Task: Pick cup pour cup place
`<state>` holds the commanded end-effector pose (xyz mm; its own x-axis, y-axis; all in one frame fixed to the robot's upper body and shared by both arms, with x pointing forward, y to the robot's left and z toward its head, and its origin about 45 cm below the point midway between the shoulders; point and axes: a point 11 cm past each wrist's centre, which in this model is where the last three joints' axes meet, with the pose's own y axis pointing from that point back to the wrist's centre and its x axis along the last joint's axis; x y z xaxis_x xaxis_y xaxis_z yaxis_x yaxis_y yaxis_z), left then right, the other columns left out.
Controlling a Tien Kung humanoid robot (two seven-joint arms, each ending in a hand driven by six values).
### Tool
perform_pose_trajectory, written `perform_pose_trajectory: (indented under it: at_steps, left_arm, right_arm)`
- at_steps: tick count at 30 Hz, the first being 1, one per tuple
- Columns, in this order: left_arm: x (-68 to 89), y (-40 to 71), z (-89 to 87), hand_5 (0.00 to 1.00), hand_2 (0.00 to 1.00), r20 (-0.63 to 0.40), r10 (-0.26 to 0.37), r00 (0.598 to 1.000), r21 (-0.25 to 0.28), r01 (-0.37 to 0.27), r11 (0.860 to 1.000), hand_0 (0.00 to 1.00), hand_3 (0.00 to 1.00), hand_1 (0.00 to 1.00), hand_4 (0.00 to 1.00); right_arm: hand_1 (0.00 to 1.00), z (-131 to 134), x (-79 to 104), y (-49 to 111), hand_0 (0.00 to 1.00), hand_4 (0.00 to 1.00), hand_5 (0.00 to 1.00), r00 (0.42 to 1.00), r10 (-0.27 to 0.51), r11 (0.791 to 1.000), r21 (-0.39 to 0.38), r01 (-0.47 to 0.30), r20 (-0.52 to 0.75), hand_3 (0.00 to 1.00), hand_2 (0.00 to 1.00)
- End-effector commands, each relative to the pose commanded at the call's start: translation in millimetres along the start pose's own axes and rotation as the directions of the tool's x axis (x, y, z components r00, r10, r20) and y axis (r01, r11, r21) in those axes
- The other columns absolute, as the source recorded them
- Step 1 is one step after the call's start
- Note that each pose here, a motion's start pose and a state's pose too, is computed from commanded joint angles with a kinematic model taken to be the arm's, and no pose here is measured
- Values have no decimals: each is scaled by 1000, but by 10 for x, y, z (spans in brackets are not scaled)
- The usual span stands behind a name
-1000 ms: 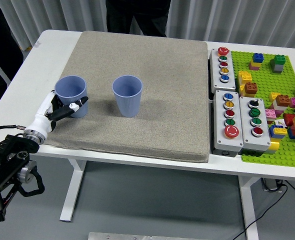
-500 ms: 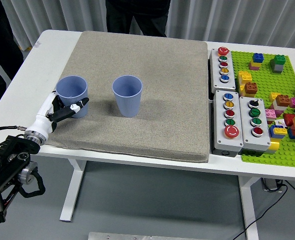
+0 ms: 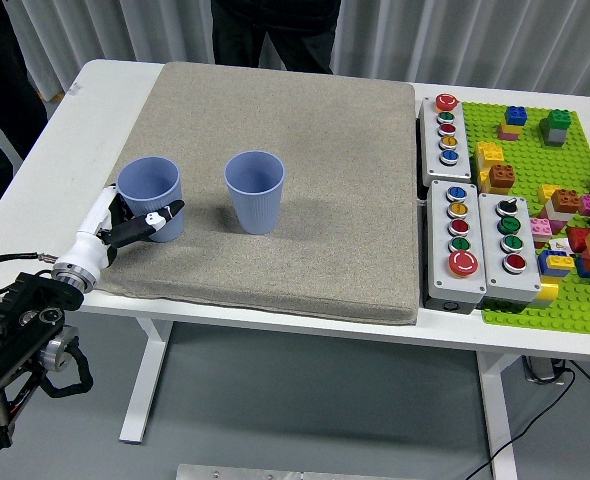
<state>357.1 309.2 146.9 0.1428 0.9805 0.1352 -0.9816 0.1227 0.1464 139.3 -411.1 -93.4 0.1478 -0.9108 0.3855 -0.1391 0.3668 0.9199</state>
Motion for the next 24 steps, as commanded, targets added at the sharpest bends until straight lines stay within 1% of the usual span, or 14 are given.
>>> perform_pose_trajectory:
  at_steps: [1,5,6,7,16,17,18,21,23,24]
  left_arm:
    - [-1,1,-2,206,473,0,1,1000,0,-1,1000,602,471,492,819]
    - [-20,14,-11,206,473,-9,23,1000,-10,-23,1000,602,471,492,819]
    - [-23,15,-12,208,438,-10,24,1000,-10,-24,1000,579,455,464,814]
    - [-30,21,-11,208,438,-12,30,999,-15,-31,999,579,455,464,814]
    - [-74,39,91,211,434,-13,39,999,-54,-40,998,577,453,459,812]
    - [-76,37,151,211,434,8,42,999,-71,-41,997,577,453,459,812]
    - [-77,36,163,208,436,14,42,999,-74,-41,996,575,451,458,808]
    - [-85,26,329,208,436,85,42,995,-115,-33,993,575,451,458,808]
    - [-88,3,532,208,436,152,42,988,-163,-17,987,575,451,458,808]
    - [-91,1,566,208,436,164,42,986,-172,-13,985,575,451,458,808]
  right_arm:
    - [637,-1,0,0,675,2,186,1000,0,1000,0,0,0,573,569]
    - [637,-4,-3,1,675,2,186,1000,-1,1000,1,1,2,573,569]
    - [637,-5,-3,1,675,2,187,1000,-1,1000,1,1,2,573,569]
    - [637,-3,-4,1,675,2,187,1000,-1,1000,0,1,2,573,569]
    - [637,5,-5,-1,675,2,185,1000,-1,1000,-1,1,-1,573,569]
    - [637,5,-3,-1,675,2,185,1000,0,1000,-1,0,-1,573,569]
    - [637,6,-3,-1,675,2,185,1000,0,1000,-1,0,-1,573,569]
    - [637,8,5,-1,675,2,185,1000,2,1000,-1,-2,-1,573,569]
    - [637,16,16,-3,675,2,185,1000,4,1000,-3,-4,-1,573,569]
    - [637,17,18,-3,675,2,185,1000,4,1000,-3,-4,-1,573,569]
